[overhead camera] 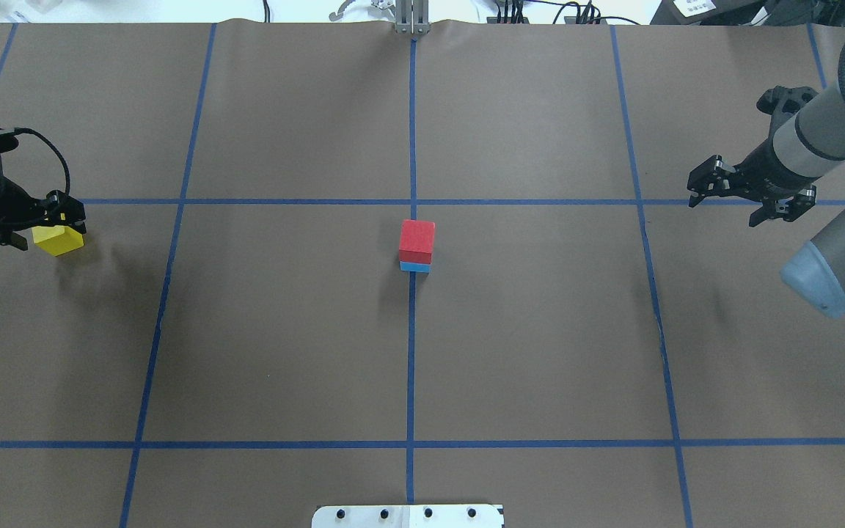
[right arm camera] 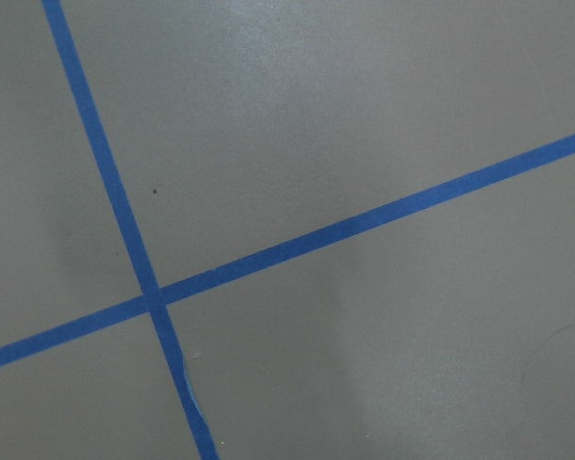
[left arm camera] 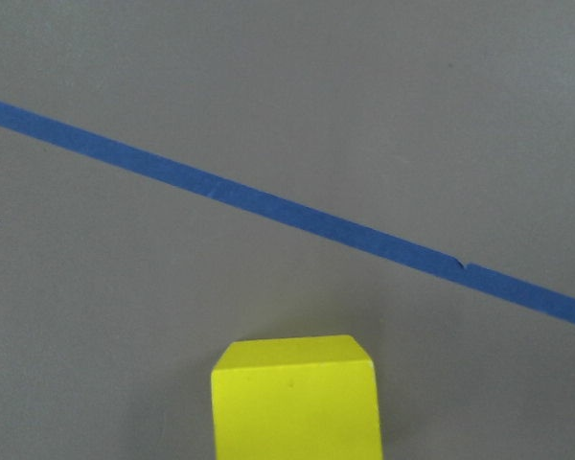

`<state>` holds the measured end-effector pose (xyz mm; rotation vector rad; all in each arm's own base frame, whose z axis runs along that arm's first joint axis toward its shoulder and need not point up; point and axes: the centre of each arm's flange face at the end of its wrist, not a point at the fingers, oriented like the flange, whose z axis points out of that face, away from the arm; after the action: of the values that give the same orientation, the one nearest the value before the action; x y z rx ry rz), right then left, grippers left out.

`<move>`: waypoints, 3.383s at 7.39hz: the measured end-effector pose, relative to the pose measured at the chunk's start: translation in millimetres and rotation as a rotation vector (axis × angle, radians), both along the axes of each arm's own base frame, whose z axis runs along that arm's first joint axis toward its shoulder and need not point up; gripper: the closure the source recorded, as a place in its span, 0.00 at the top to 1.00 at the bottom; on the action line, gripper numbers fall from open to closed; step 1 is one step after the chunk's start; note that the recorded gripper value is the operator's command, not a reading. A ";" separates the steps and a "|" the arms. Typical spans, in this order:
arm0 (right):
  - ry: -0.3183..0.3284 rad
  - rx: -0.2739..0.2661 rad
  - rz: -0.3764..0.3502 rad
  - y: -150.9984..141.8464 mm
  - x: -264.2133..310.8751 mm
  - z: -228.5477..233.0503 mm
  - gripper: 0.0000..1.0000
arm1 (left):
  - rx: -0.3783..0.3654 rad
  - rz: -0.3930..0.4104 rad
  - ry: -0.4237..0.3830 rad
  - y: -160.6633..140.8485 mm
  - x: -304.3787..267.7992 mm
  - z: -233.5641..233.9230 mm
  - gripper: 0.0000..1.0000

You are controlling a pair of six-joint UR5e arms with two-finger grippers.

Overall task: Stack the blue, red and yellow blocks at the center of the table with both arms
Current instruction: 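Close the left gripper on the yellow cube, then lift the yellow cube with the left gripper and carry it over the stack, then lower the yellow cube onto the red cube with the left gripper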

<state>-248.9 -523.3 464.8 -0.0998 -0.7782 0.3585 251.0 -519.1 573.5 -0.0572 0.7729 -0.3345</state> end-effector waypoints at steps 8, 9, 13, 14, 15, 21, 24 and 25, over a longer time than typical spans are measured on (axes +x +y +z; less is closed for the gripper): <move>0.000 0.007 -0.001 -1.1 -2.3 -3.2 1.00 | 0.031 0.038 0.126 -61.1 25.4 -122.1 0.00; 0.000 0.005 -0.001 -1.2 -2.4 -2.6 1.00 | 0.063 0.090 0.137 -64.7 64.6 -182.0 0.00; 0.006 -0.002 -0.007 -2.3 -6.7 3.0 1.00 | 0.217 0.238 0.106 -19.4 209.7 -394.1 0.00; 0.006 -0.003 -0.009 -2.1 -7.7 3.0 1.00 | 0.226 0.252 0.103 -9.4 225.0 -432.3 0.00; 0.005 -0.003 -0.010 -2.0 -7.9 3.0 1.00 | 0.234 0.267 0.097 -0.7 243.1 -458.2 0.00; 0.005 -0.004 -0.010 -0.9 -7.7 3.1 1.00 | 0.195 0.319 0.020 -4.9 313.5 -490.9 0.00; 0.006 -0.004 -0.011 -0.5 -8.7 3.4 1.00 | 0.191 0.337 0.013 4.7 323.4 -487.9 0.00; 0.006 -0.004 -0.012 -0.3 -9.2 3.5 1.00 | 0.193 0.340 0.013 6.5 325.1 -487.8 0.00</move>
<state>-258.1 -523.5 468.3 -0.1072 -0.7706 0.3490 576.1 -512.6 85.7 -0.0091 0.7902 0.0638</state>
